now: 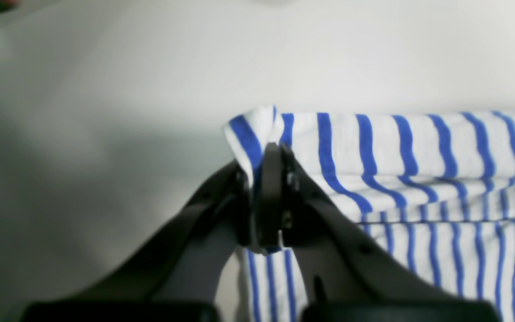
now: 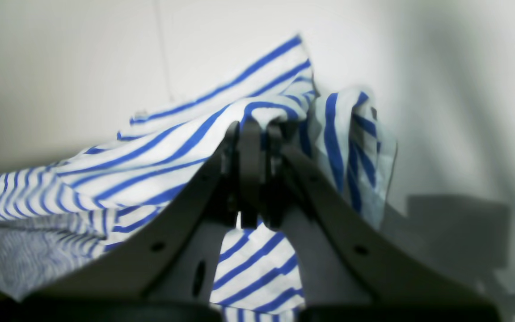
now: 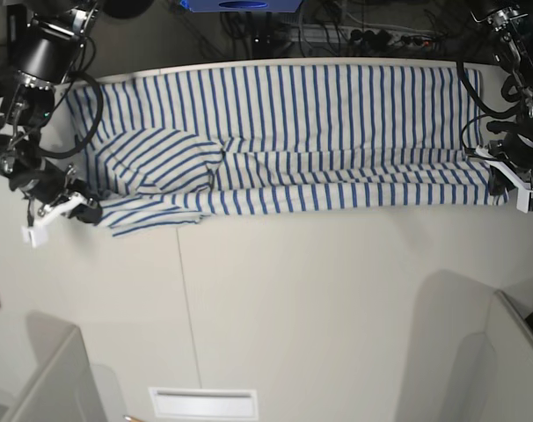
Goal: Fold the T-shirt properly
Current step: 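Lift the hem corners and fold them over toward the collar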
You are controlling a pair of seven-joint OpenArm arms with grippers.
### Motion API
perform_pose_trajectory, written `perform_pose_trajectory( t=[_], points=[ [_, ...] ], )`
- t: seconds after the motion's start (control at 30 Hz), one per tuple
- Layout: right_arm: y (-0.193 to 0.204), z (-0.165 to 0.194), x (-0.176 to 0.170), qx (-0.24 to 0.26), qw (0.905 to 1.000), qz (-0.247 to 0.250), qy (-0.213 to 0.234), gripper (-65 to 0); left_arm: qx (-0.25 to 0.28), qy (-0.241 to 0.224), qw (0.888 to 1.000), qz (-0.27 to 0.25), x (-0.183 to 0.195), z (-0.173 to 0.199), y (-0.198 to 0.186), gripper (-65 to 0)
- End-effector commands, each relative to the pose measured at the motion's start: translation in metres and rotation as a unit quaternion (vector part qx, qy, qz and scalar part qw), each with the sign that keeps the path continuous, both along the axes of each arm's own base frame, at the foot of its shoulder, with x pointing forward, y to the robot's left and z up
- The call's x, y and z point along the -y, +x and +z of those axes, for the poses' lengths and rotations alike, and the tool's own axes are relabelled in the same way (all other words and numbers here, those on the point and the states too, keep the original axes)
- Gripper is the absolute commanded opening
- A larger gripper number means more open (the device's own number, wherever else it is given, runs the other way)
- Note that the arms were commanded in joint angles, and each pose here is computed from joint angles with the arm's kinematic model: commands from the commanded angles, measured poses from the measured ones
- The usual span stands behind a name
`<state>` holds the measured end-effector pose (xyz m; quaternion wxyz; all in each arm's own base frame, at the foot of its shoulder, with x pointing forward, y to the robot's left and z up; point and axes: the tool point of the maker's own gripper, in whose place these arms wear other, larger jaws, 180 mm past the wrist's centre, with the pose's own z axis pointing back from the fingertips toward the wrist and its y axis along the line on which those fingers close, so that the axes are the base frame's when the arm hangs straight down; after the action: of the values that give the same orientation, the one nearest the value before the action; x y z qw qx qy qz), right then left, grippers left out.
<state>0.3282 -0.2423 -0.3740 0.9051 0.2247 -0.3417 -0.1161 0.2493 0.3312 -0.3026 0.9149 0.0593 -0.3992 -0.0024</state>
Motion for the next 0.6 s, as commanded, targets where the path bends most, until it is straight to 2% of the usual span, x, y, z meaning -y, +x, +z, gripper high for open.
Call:
perform_pose_trajectory(
  t=[0.0,0.1,0.3,0.43,0.57],
  points=[
    [0.011,0.019,0.007,0.032,0.9994,-0.003,-0.007,-65.0,0.018,0.014,1.000,-0.014,0.001,0.013,0.003,-65.0],
    [0.005,0.015,0.007,0.020,0.9998,0.004,-0.005,-65.0,0.010,0.016,1.000,-0.018,0.005,0.010,-0.004,-65.0],
    [-0.008,0.020,-0.004,0.028,0.9993,0.010,0.022,-65.0,-0.011,0.014,1.000,-0.023,0.008,0.000,-0.015,-65.0],
    [-0.018,0.030,0.014,0.042,0.9989,-0.017,0.014,-65.0,-0.011,0.015,1.000,-0.024,0.008,0.000,-0.016,-65.0],
    [-0.033,0.027,0.023,0.035,0.9989,-0.030,0.007,-65.0,-0.019,0.016,0.999,-0.027,0.010,-0.003,-0.021,-65.0]
  ],
)
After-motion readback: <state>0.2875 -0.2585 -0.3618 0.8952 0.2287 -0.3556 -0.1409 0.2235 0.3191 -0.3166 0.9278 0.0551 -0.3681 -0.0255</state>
